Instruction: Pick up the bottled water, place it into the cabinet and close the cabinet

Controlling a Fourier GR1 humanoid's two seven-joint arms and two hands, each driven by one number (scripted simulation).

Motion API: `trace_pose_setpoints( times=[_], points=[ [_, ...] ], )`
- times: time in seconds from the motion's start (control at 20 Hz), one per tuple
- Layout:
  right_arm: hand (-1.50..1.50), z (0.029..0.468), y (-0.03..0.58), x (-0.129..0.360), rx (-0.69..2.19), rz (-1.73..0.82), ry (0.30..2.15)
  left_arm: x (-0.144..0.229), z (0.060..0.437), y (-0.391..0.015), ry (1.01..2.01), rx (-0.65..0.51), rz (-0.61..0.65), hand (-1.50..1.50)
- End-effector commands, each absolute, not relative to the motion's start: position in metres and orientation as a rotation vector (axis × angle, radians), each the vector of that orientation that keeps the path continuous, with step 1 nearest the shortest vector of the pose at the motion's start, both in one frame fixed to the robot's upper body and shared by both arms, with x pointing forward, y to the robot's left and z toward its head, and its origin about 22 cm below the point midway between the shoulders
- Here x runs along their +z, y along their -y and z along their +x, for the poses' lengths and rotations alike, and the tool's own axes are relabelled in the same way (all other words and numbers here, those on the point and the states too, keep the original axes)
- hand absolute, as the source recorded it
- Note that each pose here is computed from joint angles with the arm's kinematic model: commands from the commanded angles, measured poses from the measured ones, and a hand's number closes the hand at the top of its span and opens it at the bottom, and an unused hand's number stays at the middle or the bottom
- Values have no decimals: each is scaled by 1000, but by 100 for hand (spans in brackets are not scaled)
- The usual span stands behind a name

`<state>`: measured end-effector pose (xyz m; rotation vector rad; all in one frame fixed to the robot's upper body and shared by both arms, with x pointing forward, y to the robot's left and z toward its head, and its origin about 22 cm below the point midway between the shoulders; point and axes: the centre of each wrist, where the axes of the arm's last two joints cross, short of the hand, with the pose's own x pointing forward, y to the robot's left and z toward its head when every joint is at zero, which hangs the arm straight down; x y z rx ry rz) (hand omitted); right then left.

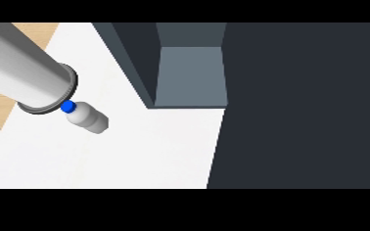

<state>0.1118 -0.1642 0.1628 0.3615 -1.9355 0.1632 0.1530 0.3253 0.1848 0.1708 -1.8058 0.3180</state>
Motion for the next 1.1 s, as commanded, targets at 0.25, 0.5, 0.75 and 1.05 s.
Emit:
trace_pose_setpoints(
  times=[0.25,0.5,0.75,1.05],
  points=[
    [-150,105,162,171,206,246,1988,154,180,-336,1764,269,197,-150],
    [-150,104,166,173,190,238,2005,121,186,-343,1719,283,198,-150],
    [-150,94,151,179,190,267,1998,111,211,-322,1721,267,220,-150],
    [-150,98,162,178,217,264,2005,57,226,-331,1711,277,263,-150]
  ],
)
